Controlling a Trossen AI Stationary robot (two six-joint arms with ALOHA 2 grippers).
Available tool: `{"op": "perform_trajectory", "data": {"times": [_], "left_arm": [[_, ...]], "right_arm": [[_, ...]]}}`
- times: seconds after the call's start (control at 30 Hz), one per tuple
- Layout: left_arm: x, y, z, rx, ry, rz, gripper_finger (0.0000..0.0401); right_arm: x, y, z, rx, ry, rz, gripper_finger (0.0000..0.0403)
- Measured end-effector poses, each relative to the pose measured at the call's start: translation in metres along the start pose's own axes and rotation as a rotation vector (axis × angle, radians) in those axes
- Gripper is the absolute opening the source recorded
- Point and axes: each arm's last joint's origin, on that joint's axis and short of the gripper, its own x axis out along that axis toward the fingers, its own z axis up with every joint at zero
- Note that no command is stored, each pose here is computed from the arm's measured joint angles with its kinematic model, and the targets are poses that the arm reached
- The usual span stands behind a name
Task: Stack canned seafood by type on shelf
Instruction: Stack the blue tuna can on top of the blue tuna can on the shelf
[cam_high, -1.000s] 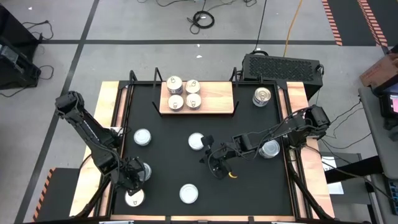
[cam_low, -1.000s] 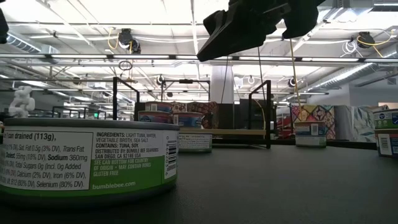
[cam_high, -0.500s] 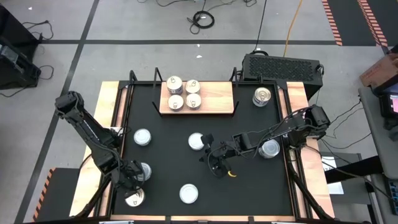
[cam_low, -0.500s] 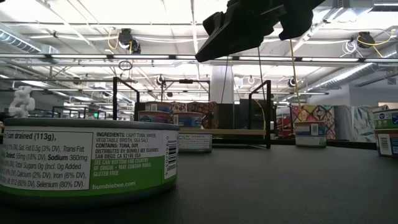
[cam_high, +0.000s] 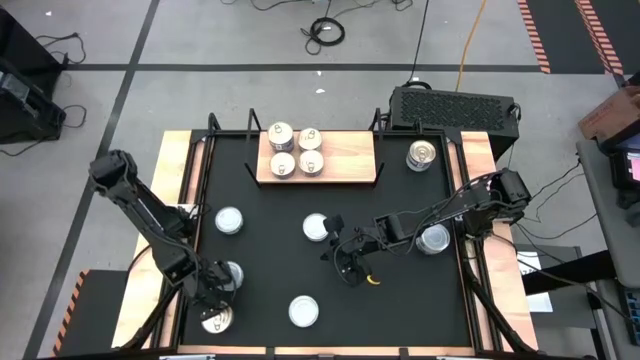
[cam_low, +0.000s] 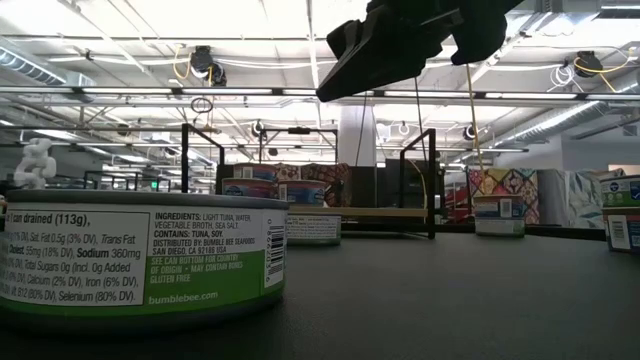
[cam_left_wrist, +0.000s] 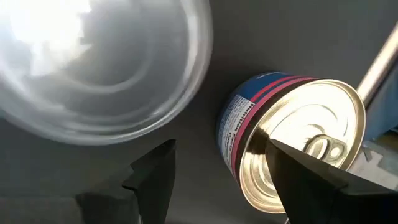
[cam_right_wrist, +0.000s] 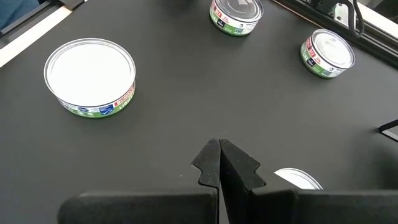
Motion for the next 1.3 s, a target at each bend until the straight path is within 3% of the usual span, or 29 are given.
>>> {"op": "perform_trajectory", "data": {"times": [0.17,0.53,0.83,1.13,1.3], "left_arm": [[0.001,-0.002,0.000,0.044,0.000,-0.019,0.0213],[0.000,-0.003,-0.001,0.049,0.050,-0.036,0.0013],[-0.008,0.000,0.003,0.054,0.034,-0.054,0.0002],[-0.035,0.004,0.014,0.005,-0.040,-0.190,0.0001],[-0.049,0.008,0.025,-0.045,-0.116,-0.246,0.0001]], "right_arm": [[0.000,0.000,0.000,0.000,-0.001,0.000,0.0000],[0.000,0.000,0.000,0.000,-0.002,0.000,0.0000],[0.000,0.000,0.000,-0.003,0.002,0.000,0.0000],[-0.001,0.000,-0.011,0.000,0.107,0.024,0.0000],[-0.017,-0.006,-0.011,0.050,0.145,0.019,0.0000]]}}
